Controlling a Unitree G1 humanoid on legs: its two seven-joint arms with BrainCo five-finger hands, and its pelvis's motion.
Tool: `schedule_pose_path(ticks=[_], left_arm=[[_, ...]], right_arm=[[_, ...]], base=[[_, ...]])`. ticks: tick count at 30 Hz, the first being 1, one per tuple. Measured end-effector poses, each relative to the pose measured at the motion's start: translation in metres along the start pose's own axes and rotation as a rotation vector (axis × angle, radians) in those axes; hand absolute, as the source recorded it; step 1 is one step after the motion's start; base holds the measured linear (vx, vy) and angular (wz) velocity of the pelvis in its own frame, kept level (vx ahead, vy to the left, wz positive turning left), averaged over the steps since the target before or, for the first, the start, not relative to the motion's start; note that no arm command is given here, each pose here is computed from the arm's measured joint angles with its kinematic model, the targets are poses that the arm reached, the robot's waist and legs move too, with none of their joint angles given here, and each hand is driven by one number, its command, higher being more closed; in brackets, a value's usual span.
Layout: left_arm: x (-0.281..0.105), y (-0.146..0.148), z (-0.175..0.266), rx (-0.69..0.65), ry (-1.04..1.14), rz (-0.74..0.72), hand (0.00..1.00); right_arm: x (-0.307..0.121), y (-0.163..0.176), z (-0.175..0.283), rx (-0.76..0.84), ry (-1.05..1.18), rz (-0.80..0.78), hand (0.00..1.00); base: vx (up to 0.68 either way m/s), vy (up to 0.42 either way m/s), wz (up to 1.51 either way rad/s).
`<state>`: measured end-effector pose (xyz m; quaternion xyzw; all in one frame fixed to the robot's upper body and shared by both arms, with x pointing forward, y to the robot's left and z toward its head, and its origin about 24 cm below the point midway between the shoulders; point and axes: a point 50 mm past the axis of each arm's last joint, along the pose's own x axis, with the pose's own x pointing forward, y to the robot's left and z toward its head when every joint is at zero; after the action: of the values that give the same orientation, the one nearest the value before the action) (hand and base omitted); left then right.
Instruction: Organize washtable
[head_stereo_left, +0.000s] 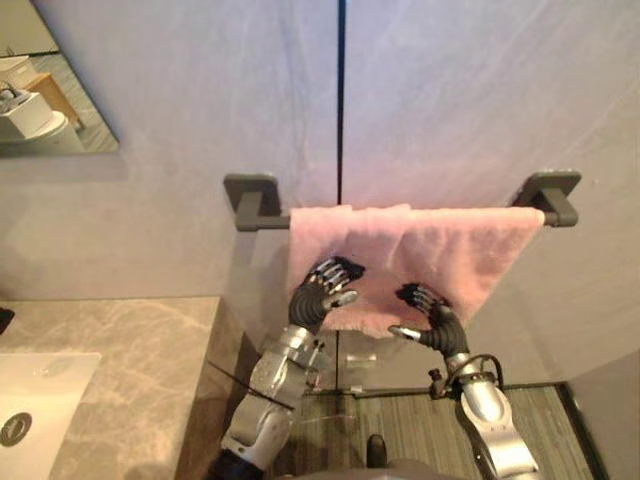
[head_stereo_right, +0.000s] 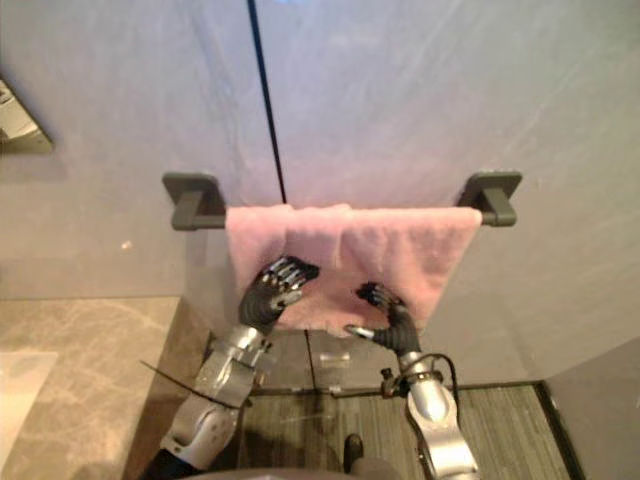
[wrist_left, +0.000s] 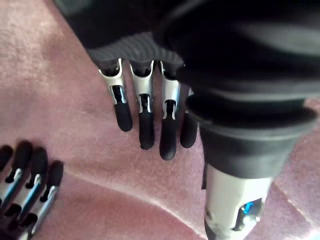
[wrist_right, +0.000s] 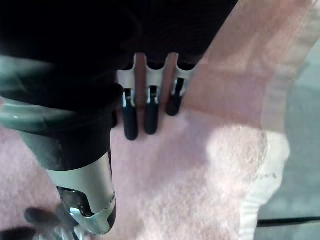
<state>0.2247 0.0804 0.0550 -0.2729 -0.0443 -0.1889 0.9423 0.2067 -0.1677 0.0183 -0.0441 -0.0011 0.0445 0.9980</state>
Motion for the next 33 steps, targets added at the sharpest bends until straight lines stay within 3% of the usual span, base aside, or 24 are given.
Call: schedule_pose_path(ticks=[21,28,33], left_arm=[[-0.067,0.048,-0.035,0.032,0.187,0.320,0.00],[-0.092,0.053,-0.049,0.046,0.271,0.368,0.00],[-0.115,0.063,-0.077,0.131,0.450,0.420,0.00]], right_arm=[[-0.060,-0.031,-0.028,0.072,0.161,-0.279,0.00],[-0.086,-0.027,-0.044,0.026,0.279,-0.272,0.00],[-0.105,-0.012,-0.084,0.023,0.486,-0.202,0.00]], base=[[-0.01,0.005,-0.03],[0.00,0.000,0.00],[0.00,-0.001,0.01]])
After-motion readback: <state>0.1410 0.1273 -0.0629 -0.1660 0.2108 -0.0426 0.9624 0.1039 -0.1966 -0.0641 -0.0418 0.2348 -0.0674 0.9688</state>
